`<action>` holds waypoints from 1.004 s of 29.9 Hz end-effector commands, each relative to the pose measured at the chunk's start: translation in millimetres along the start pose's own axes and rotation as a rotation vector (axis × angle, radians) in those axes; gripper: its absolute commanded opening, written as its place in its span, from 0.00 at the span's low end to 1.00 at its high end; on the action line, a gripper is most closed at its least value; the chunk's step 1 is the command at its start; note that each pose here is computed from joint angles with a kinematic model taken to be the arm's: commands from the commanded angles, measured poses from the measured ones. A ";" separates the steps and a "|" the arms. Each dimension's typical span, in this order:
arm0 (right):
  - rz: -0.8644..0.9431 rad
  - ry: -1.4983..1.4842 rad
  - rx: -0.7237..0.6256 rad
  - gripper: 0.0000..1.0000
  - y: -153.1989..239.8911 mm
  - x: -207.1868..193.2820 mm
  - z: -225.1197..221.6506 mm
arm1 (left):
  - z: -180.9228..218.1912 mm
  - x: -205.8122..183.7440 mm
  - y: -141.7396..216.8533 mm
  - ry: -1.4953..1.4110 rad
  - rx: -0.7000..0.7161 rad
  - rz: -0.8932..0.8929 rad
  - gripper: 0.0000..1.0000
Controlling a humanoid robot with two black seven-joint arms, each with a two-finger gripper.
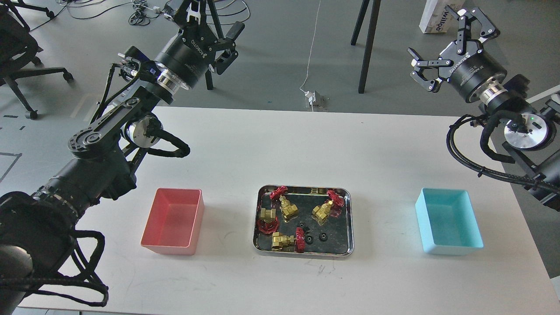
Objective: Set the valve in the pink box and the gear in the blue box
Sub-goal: 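Reach the left gripper over the pink box toward the metal tray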
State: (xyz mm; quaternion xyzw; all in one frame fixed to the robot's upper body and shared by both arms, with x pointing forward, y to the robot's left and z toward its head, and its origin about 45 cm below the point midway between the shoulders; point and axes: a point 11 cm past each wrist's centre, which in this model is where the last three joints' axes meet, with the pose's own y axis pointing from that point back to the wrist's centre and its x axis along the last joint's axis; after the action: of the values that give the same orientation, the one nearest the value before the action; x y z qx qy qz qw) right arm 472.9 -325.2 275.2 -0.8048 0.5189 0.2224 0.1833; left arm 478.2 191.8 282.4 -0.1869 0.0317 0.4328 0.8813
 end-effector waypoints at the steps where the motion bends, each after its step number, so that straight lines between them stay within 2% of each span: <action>1: 0.017 -0.002 0.006 1.00 5.8 6.9 -0.6 | -1.7 0.3 1.2 0.001 0.004 0.002 1.00; 5: 0.019 -0.022 0.056 1.00 5.2 7.0 -18.3 | 2.0 2.6 0.9 0.000 -0.005 0.007 1.00; 8: -0.030 -0.025 0.137 1.00 -6.2 -11.4 -55.7 | -4.2 14.4 7.6 0.054 -0.014 0.071 1.00; 11: -0.087 0.038 0.161 1.00 -19.8 -38.0 -101.9 | -12.1 11.6 6.6 0.124 -0.032 0.100 1.00; 15: -0.123 0.072 0.157 1.00 -29.0 -56.9 -123.8 | -20.6 -24.3 -5.4 0.218 -0.074 0.038 1.00; 18: -0.109 0.071 0.145 1.00 -28.2 -53.7 -121.0 | 8.2 -65.2 -22.8 0.235 -0.146 -0.108 1.00; 21: -0.085 0.073 0.110 1.00 -27.4 -49.2 -113.4 | 40.2 -80.8 -29.5 0.151 -0.163 -0.221 1.00; 26: -0.031 0.066 0.120 1.00 -19.7 -35.8 -116.6 | 58.5 -110.5 -55.0 -0.165 -0.029 -0.320 0.99; 30: -0.019 0.065 0.120 1.00 -18.1 -32.2 -116.3 | 54.9 -159.9 -75.3 -0.442 0.095 -0.496 0.99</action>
State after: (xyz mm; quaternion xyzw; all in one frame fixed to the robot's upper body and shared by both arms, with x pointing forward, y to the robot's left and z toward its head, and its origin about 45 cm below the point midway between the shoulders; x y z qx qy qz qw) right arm 497.6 -351.9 392.9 -0.8069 0.5250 0.1618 0.2169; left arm 441.1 80.3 383.0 -0.1321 -0.1077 0.2783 0.9453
